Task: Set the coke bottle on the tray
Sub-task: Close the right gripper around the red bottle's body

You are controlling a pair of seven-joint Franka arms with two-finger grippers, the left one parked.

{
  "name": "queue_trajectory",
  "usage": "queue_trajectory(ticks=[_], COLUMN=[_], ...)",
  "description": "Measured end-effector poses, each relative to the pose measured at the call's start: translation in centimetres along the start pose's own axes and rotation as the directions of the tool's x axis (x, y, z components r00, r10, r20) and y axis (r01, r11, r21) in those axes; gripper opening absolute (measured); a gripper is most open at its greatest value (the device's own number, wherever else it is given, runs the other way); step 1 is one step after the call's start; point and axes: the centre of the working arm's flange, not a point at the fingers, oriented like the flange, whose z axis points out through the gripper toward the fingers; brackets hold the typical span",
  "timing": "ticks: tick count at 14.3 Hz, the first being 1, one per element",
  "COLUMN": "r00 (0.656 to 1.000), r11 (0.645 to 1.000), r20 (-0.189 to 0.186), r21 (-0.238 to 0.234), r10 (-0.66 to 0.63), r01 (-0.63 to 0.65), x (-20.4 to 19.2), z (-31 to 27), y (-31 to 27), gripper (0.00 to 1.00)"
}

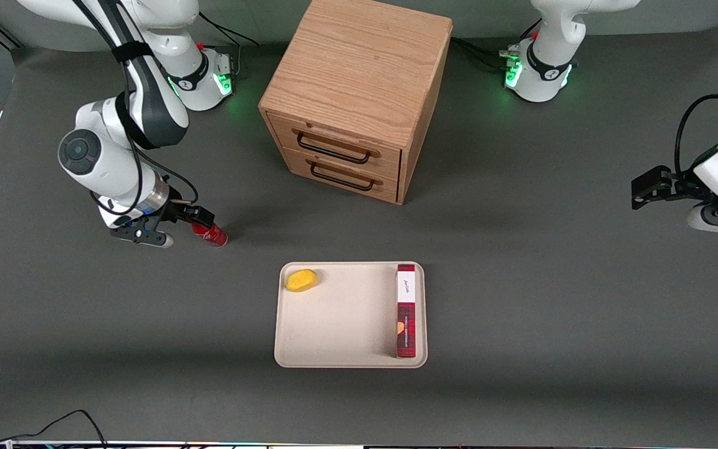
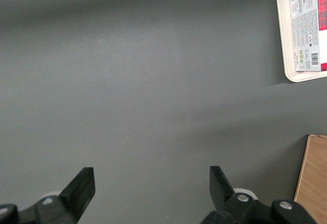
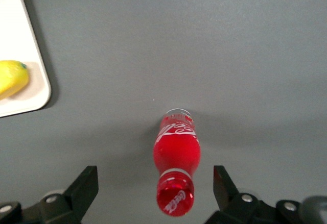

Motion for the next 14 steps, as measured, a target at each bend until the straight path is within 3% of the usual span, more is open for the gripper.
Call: queue_trajectory(ticks=[2, 7, 8, 12, 14], r00=[1.000, 0.998, 0.998, 0.997, 0.994], r11=[1.000, 0.997, 0.997, 0.996, 0.993], r20=[-0.005, -0.025, -0.027, -0.035, -0.055], r21=[-0.001, -0.051, -0.052, -0.058, -0.086], r10=[-0.001, -0.055, -0.057, -0.067, -0.090], r01=[0.001, 0.054, 0.056, 0.065, 0.085], x=[-0.5, -0.7, -0.7, -0.7, -0.5], z=[0.9, 1.3, 1.3, 1.0, -0.9], y=[0.3, 0.5, 0.5, 0.3, 0.2], gripper=[1.00, 0.50, 0.35, 0.32, 0.32])
